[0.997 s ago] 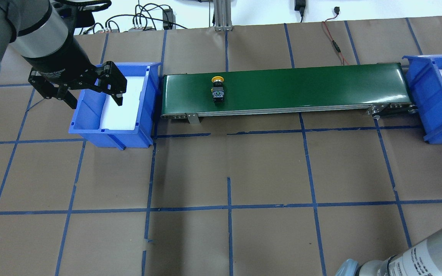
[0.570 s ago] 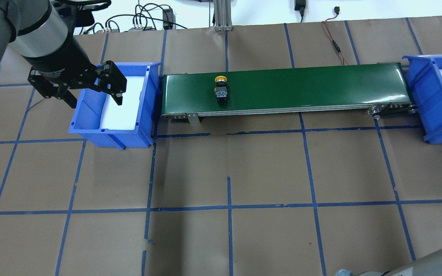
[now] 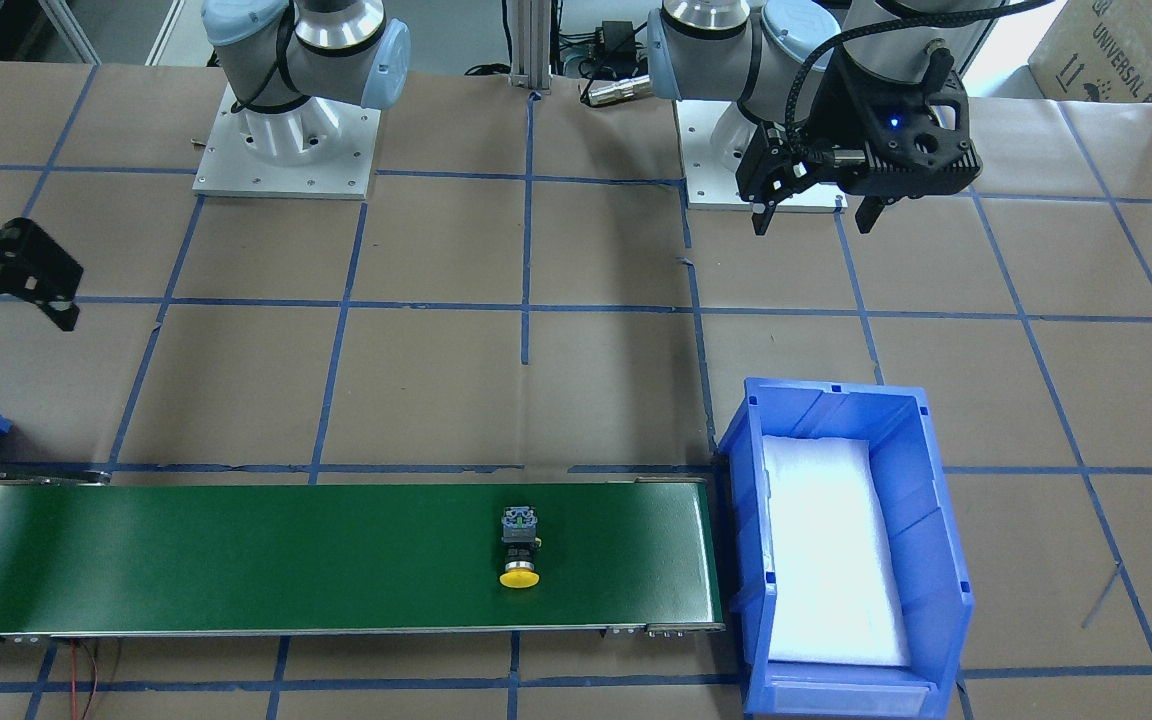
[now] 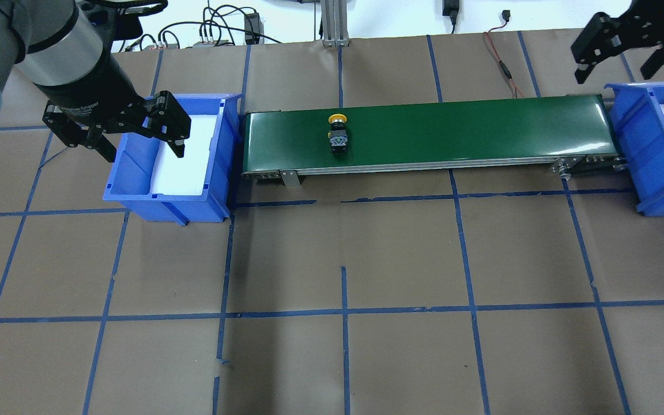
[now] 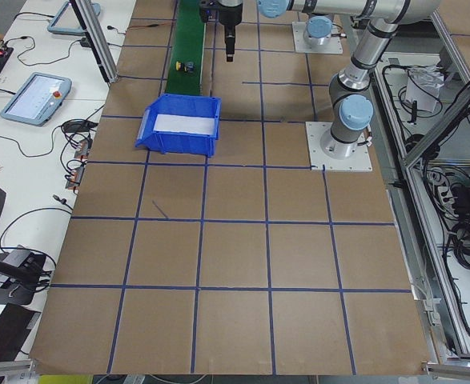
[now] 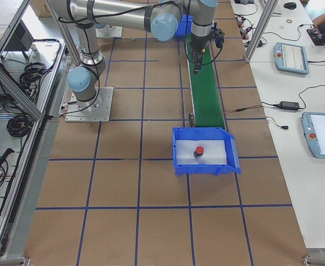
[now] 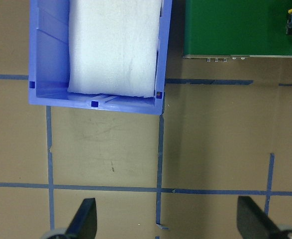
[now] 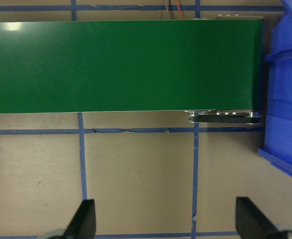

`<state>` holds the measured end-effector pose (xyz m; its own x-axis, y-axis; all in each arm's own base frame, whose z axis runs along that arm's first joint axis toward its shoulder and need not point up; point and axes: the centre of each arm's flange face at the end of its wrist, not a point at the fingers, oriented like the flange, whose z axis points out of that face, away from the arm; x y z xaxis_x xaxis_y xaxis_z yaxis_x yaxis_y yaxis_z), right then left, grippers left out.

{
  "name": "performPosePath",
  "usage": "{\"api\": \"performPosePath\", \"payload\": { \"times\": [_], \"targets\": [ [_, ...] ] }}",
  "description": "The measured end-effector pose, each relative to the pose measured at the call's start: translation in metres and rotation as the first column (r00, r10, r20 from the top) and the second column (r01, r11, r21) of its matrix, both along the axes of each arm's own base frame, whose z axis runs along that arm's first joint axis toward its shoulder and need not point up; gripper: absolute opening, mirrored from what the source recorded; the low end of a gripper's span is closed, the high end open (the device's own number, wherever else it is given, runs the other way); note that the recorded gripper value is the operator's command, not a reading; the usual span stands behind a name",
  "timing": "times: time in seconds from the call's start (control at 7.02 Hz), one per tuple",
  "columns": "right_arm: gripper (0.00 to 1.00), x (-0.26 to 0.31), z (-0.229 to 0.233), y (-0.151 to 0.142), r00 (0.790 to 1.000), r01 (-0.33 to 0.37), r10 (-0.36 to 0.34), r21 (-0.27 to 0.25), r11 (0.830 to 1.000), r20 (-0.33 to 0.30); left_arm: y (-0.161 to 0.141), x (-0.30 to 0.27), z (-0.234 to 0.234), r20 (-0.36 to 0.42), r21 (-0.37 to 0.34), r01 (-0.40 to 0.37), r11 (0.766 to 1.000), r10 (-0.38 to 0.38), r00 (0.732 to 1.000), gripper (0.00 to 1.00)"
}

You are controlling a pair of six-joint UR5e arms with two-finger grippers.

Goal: Transport two buttons from left to right
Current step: 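Move the right gripper back above the conveyor belt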

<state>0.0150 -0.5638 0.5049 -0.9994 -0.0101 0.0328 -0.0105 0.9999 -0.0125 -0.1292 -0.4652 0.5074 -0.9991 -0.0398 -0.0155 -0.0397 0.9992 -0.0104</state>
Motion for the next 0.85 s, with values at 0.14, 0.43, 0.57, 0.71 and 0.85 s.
{"api": "performPosePath", "payload": {
  "times": [0.14, 0.43, 0.57, 0.71, 0.85],
  "targets": [
    [1.0, 0.042, 0.002, 0.006, 1.0, -0.007, 0.007, -0.003, 1.0, 0.0, 0.0, 0.0, 0.0, 0.0, 0.0, 0.0, 1.0, 0.0, 1.0, 1.0],
    [1.0, 0.095, 0.0, 0.015, 1.0, -0.005, 0.005, -0.001, 1.0, -0.002, 0.0, 0.0, 0.0, 0.001, 0.0, 0.001, 1.0, -0.001, 1.0, 1.0],
    [1.0, 0.102, -0.001, 0.017, 1.0, -0.002, 0.002, 0.003, 1.0, -0.001, 0.0, 0.0, 0.0, 0.0, 0.0, 0.001, 1.0, -0.001, 1.0, 1.0],
    [1.0, 0.105, -0.003, 0.019, 1.0, -0.001, 0.001, 0.007, 1.0, 0.0, 0.0, 0.0, 0.0, 0.0, 0.0, 0.001, 1.0, -0.001, 1.0, 1.0],
    [1.0, 0.106, -0.003, 0.021, 1.0, -0.002, 0.002, 0.008, 1.0, 0.002, 0.0, 0.0, 0.0, 0.0, 0.0, 0.002, 1.0, -0.002, 1.0, 1.0]
  ]
}}
